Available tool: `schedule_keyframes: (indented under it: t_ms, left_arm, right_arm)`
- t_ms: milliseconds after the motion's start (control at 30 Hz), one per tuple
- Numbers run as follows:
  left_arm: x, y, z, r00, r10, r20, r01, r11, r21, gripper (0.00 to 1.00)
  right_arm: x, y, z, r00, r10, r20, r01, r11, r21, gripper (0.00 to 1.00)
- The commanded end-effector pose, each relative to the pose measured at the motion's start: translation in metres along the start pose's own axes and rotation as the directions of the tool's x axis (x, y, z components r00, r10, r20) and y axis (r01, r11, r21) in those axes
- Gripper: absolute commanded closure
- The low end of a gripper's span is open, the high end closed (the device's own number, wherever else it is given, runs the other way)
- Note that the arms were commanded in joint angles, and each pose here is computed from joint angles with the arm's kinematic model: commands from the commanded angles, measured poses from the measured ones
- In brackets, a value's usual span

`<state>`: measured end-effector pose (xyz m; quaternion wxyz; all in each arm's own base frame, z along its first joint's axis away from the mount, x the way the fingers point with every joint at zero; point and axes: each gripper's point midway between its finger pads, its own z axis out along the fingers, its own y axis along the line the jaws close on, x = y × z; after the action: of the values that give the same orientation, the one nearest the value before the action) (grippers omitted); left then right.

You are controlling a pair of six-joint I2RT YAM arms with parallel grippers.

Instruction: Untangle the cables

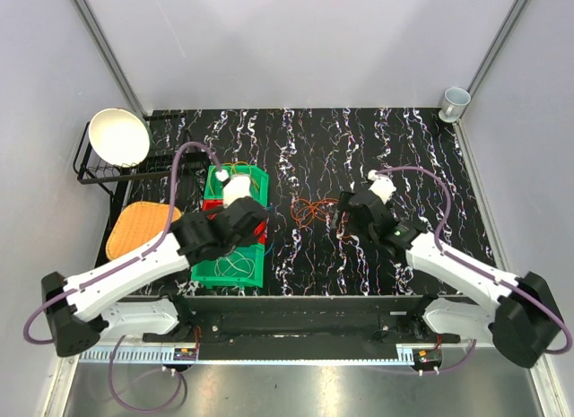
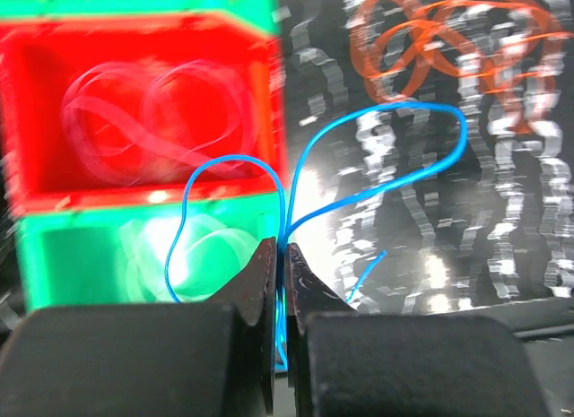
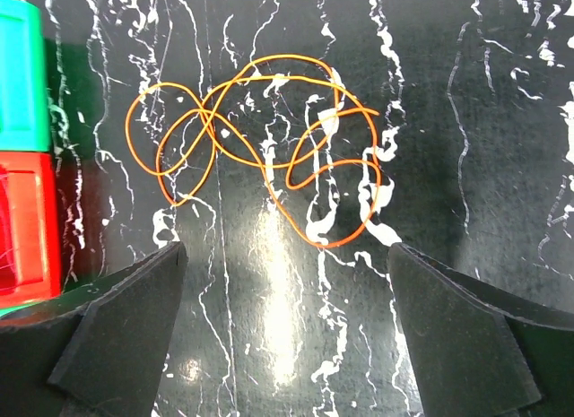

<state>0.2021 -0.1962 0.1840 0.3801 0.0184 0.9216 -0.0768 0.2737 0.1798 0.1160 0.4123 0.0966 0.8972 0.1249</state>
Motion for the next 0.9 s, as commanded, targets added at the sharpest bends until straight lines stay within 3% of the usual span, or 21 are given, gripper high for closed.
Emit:
schedule_keyframes:
  t_ms: [0,433,867]
  left_arm:
    - [0.011,0.043,-0.009,0.997,-0.077,0.017,0.078,0.992,-0.097,1.00]
    - [0.049,0.098,0.002,0.954,-0.283,0.103,0.299,0.925,-0.233,1.00]
    - [0.076,0.108,0.021,0.868,-0.478,0.137,0.496,0.815,-0.300,0.99]
  right_arm:
    - [-0.021,0.006,-0.017,0.990,0.090,0.109,-0.081,0.993,-0.085,0.00]
    - [-0.006,0.037,-0.027,0.996,0.016,0.091,0.015,0.944,-0.329,0.03]
    - [0.005,0.048,-0.022,0.999,-0.038,0.037,0.049,0.931,-0.362,0.05]
